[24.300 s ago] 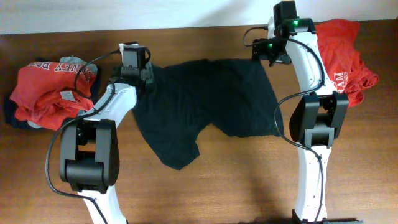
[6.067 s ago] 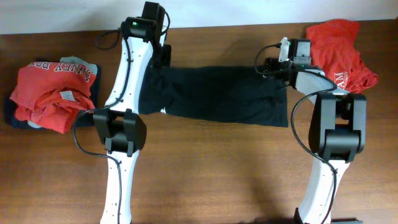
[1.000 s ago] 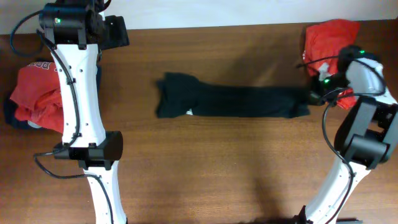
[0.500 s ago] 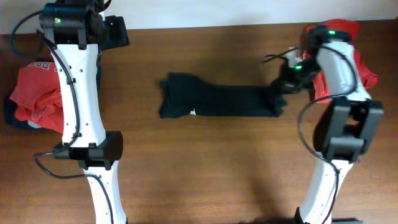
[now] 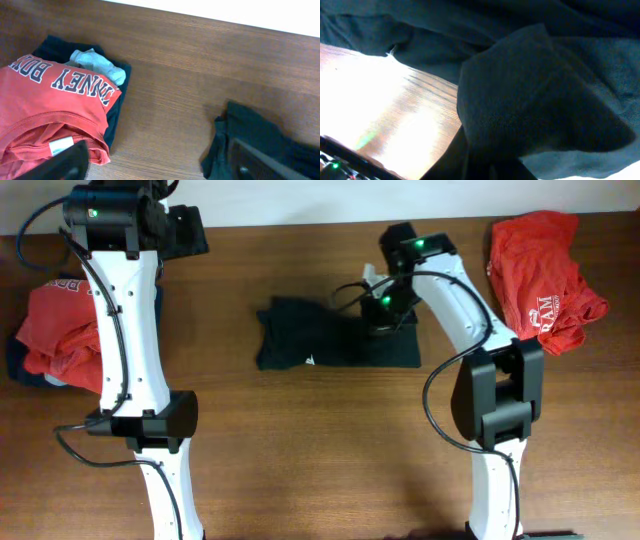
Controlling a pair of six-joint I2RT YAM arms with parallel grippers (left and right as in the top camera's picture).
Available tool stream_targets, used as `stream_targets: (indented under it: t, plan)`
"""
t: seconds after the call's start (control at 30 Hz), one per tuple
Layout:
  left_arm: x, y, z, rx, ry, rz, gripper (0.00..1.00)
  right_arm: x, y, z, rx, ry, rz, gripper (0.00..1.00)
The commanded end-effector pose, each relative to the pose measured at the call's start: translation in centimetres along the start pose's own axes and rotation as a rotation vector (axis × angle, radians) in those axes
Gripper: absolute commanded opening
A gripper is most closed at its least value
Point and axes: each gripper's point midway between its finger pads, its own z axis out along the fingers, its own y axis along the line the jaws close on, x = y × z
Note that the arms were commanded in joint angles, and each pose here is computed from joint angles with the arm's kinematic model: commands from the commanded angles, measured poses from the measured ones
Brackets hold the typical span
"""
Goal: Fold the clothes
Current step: 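Release the folded end and raise the right gripper away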
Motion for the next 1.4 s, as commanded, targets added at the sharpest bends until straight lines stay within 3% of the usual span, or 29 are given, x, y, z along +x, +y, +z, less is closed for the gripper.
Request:
stream_targets:
  t: [0.0,0.07,0.13,0.2,0.8,0.9,0.93,0.97,1.03,1.1,1.37]
  plan:
    - [-0.4,0.5,-1.5,-0.007,-0.036,-0.014,0.91,-0.6,0.0,0.5,0.028,-0.009,0.017,0.08]
    - [-0.4,0.5,-1.5,-0.007,-0.036,-0.014,0.91,-0.7,0.0,0.5,0.027,-0.016,0.018,0.09]
    - [-0.4,0.5,-1.5,-0.007,-0.036,-0.014,0.91,-0.8,0.0,0.5,0.029,-0.02,0.017,0.2]
    - [-0.4,0.5,-1.5,-0.007,-0.036,-0.014,0.91,-0.9,-0.4,0.5,0.053,-0.022,0.017,0.15]
    - [-0.4,0.3,-1.5,0.007,-0.032,-0.014,0.91,-1.7,-2.2,1.9,0.123,-0.047,0.027,0.14]
    - [-0.4,0.3,-1.5,0.007,-0.032,-0.013,0.91,-1.7,-2.3,2.3,0.121,-0.041,0.028,0.38]
    - [-0.4,0.3,-1.5,0.007,-0.032,-0.013,0.91,-1.7,-2.2,2.4,0.118,-0.038,0.028,0.51]
    - [-0.4,0.3,-1.5,0.007,-0.032,-0.013,0.91,-1.7,-2.1,2.4,0.108,-0.038,0.028,0.72]
    - [-0.4,0.3,-1.5,0.007,-0.032,-0.014,0.92,-1.7,-1.6,2.4,0.08,-0.038,0.027,0.94]
    - [-0.4,0.3,-1.5,0.007,-0.032,-0.013,0.92,-1.9,-1.0,1.8,0.059,-0.046,0.025,1.0]
    - [0.1,-1.3,-1.3,0.095,-0.002,-0.01,0.91,-4.0,1.6,-5.8,0.049,-0.153,-0.006,0.99]
